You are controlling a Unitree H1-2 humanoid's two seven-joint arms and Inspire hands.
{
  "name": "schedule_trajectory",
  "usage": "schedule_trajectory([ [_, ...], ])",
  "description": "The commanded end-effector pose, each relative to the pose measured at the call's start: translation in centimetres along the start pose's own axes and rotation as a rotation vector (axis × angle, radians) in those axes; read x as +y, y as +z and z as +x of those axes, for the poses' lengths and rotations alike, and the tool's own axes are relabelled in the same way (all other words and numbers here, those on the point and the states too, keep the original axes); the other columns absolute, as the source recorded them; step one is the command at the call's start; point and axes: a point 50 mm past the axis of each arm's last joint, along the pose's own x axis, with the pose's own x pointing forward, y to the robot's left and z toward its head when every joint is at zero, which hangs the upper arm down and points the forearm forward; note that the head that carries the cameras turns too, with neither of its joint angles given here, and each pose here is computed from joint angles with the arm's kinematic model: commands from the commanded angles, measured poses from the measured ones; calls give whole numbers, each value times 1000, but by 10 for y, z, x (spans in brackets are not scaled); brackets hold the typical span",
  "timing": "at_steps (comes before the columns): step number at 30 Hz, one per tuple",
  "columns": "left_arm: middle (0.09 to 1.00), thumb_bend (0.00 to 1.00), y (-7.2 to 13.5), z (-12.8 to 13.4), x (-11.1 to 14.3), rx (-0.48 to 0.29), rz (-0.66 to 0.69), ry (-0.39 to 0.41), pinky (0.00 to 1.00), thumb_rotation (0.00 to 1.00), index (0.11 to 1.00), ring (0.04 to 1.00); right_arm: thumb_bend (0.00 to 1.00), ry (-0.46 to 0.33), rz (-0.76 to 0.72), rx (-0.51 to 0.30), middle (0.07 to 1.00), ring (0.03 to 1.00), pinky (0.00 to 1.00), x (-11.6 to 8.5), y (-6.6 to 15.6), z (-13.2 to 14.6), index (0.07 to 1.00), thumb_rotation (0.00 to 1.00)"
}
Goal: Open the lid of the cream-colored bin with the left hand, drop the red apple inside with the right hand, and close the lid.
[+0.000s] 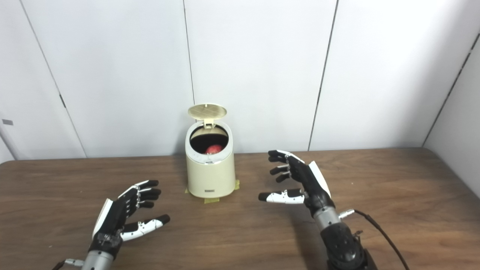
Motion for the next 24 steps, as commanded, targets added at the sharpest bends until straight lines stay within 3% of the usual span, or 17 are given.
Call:
schedule_trajectory([
  [1, 760, 790, 10, 6, -3, -56, -10, 16, 695, 85, 794, 750, 828, -23, 38, -87, 768, 625, 515, 1, 14, 6, 780, 105],
  [4, 779, 777, 15, 6, -2, -61, 6, 19, 685, 96, 796, 757, 821, -30, 74, -69, 769, 623, 512, 10, 15, 2, 783, 106],
  [9, 851, 768, 32, 15, 6, -115, 65, 14, 677, 254, 828, 785, 808, -56, 124, -42, 764, 648, 551, 22, 12, -6, 782, 120],
  [12, 896, 801, 48, 26, 13, -159, 85, 1, 698, 339, 872, 826, 796, -64, 132, -33, 766, 654, 557, 25, 9, -9, 785, 116],
  [15, 938, 895, 74, 46, 26, -206, 124, -24, 732, 429, 931, 868, 806, -72, 147, -25, 764, 660, 560, 28, 6, -11, 783, 139],
  [18, 966, 935, 99, 69, 36, -242, 148, -41, 742, 461, 979, 898, 806, -75, 161, -21, 771, 676, 576, 29, 3, -14, 789, 144],
  [24, 977, 988, 143, 108, 46, -289, 161, -56, 806, 434, 999, 947, 812, -80, 173, -23, 775, 684, 588, 29, 3, -16, 793, 153],
])
